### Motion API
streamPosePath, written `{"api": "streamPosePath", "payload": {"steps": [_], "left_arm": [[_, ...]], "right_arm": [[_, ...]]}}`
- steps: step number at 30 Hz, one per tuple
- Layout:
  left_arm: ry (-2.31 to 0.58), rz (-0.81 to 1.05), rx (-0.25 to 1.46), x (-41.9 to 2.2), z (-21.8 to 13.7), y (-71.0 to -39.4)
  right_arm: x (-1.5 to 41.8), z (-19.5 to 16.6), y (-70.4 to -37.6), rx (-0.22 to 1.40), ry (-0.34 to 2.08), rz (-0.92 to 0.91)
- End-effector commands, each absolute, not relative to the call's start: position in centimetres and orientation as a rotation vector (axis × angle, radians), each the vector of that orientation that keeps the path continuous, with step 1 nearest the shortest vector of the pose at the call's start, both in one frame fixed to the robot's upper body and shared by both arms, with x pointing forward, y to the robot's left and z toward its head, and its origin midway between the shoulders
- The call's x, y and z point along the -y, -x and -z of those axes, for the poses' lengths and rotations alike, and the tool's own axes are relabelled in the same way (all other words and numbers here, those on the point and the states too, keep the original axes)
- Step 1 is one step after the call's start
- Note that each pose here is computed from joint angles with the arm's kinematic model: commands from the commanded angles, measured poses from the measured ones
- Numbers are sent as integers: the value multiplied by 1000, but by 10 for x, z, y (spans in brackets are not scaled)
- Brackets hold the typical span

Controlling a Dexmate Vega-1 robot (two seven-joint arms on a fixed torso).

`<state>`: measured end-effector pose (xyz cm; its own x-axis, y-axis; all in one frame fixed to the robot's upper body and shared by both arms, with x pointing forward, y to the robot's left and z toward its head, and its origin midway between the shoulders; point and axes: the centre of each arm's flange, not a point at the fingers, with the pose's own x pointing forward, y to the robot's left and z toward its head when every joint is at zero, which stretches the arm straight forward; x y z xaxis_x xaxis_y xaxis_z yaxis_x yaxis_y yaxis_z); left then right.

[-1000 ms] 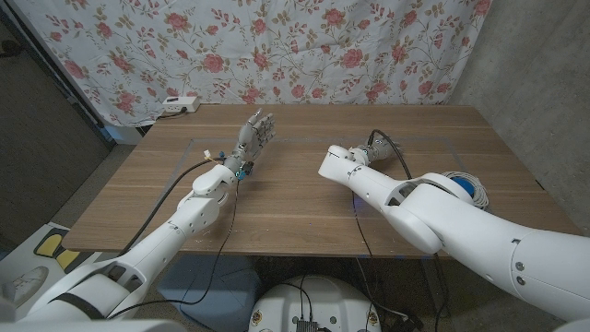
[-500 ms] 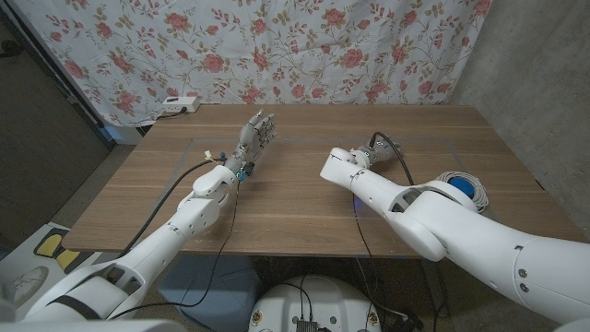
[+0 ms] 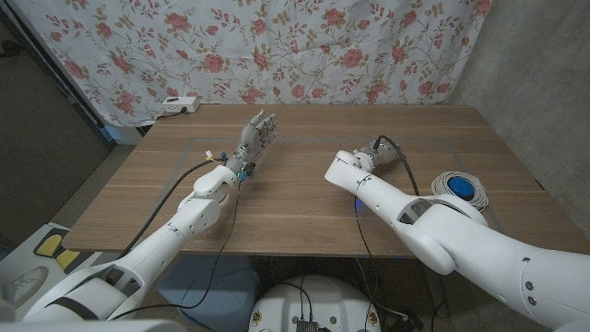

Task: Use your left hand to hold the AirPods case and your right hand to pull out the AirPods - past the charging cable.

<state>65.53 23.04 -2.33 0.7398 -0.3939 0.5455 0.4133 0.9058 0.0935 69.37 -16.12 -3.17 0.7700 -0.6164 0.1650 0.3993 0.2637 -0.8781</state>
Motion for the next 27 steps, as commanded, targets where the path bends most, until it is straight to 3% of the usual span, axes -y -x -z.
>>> {"api": "streamPosePath", "payload": {"steps": [1,27], "left_arm": [[33,448,589,-226,22,-655],[36,450,587,-221,24,-654]], "right_arm": [[170,38,-691,-150,1059,689],[179,37,-675,-18,898,703]]}}
